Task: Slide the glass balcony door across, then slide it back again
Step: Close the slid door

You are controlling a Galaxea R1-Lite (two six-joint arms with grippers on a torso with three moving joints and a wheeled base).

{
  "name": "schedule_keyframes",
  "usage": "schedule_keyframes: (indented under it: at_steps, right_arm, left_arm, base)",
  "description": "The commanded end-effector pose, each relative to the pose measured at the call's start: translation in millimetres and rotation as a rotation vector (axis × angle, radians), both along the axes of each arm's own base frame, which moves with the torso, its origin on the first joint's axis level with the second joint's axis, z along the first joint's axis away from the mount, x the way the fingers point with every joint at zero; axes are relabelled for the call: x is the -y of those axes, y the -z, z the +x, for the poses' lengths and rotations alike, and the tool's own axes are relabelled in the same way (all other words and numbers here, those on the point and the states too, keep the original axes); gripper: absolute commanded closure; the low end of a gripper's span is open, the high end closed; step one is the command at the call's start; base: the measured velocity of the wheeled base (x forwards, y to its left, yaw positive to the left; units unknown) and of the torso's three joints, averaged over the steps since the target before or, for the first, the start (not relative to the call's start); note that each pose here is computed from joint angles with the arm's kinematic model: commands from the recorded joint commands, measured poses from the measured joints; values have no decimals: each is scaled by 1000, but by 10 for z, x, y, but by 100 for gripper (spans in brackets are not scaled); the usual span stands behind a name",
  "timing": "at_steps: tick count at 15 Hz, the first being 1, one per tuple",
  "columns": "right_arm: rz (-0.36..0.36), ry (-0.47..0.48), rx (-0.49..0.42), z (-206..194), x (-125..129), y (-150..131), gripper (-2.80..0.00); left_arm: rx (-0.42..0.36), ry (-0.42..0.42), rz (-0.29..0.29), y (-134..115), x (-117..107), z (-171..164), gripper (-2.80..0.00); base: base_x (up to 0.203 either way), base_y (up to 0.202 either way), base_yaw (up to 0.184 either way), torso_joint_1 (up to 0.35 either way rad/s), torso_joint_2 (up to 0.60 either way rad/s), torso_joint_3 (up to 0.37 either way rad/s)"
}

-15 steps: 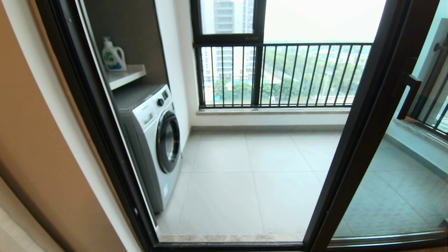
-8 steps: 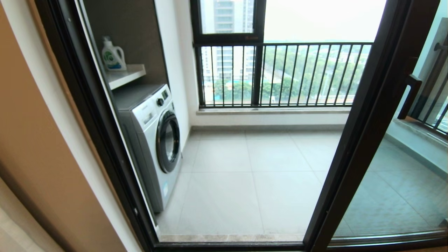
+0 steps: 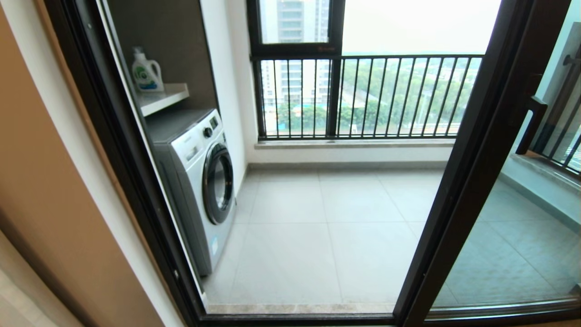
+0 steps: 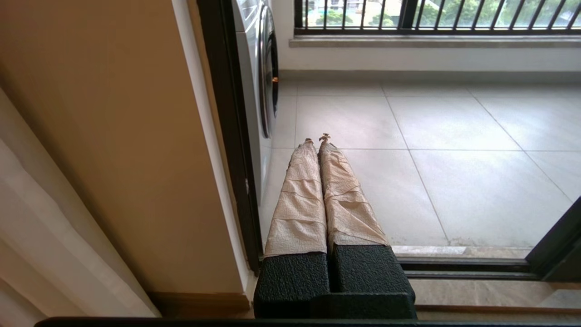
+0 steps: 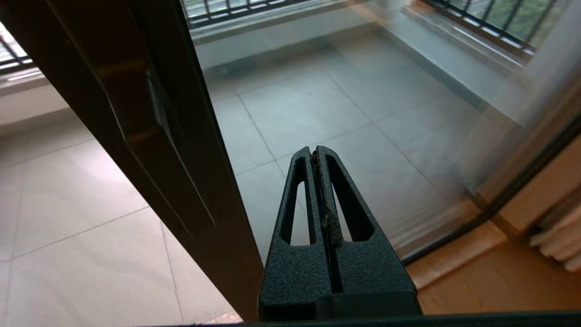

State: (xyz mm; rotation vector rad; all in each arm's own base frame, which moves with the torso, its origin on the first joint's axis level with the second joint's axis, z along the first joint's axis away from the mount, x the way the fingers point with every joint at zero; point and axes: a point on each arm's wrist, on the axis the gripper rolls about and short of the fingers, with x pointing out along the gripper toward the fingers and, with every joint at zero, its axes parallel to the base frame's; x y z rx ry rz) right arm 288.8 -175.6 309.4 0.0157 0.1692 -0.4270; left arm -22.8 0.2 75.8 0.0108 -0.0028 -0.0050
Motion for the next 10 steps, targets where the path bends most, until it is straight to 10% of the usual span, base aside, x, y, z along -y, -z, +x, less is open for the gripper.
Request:
schedule_keyframes:
  at_steps: [1, 10]
  right_arm:
    - [22, -22, -25, 288, 184, 257, 0]
    - [63, -160, 32, 791, -31, 313, 0]
  left_arm:
    - [-1, 0, 0, -1, 0, 1, 0]
    - [-1, 0, 0, -1, 0, 1, 0]
  base:
    - [0, 0, 0, 0, 0, 0]
    - [0, 0, 0, 0, 0, 0]
